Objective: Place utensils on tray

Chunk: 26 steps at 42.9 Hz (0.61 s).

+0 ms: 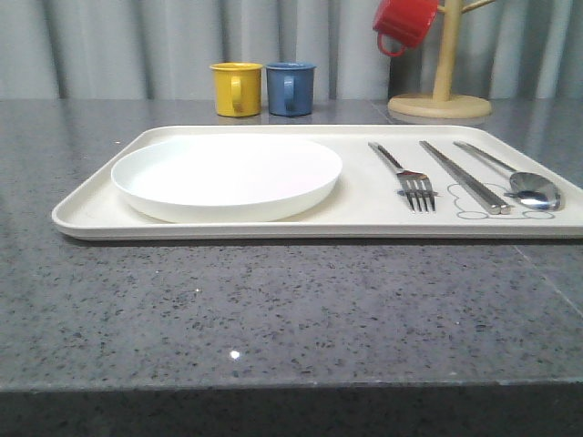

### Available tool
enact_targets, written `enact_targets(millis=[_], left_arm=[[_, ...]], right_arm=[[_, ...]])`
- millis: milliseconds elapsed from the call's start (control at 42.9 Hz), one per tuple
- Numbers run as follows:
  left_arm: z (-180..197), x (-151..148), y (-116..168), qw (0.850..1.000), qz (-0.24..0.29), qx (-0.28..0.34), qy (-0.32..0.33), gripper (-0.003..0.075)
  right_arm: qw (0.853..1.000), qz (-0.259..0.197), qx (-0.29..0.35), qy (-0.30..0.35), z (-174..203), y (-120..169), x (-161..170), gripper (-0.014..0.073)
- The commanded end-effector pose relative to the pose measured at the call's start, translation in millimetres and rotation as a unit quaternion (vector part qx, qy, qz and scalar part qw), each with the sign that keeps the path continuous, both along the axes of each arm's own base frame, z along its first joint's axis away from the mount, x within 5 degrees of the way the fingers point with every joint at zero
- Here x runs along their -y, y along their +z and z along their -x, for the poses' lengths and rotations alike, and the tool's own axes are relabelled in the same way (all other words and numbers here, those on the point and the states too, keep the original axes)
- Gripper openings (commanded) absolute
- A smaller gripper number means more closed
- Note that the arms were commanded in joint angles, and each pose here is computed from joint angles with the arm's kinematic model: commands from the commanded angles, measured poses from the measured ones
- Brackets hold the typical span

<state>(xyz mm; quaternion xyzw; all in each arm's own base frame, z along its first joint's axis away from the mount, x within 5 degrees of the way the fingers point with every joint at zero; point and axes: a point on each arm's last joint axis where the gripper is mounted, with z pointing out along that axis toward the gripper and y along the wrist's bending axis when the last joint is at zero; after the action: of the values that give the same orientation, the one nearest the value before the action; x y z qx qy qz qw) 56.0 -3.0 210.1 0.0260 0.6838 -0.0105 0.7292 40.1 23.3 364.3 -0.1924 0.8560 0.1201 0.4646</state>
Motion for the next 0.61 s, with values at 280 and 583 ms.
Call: enact_targets(millis=[280, 583], left_arm=[[2.0, -0.9, 4.3, 0.999, 0.007, 0.046, 0.005, -0.0020], [2.0, -0.8, 4.2, 0.999, 0.007, 0.045, 0.005, -0.0020]], right_arm=[[0.999, -0.012, 0.038, 0.000, -2.0, 11.5, -0.4, -0.0118], [0.990, -0.008, 0.124, -0.067, -4.3, -10.0, 9.5, -0.0118]])
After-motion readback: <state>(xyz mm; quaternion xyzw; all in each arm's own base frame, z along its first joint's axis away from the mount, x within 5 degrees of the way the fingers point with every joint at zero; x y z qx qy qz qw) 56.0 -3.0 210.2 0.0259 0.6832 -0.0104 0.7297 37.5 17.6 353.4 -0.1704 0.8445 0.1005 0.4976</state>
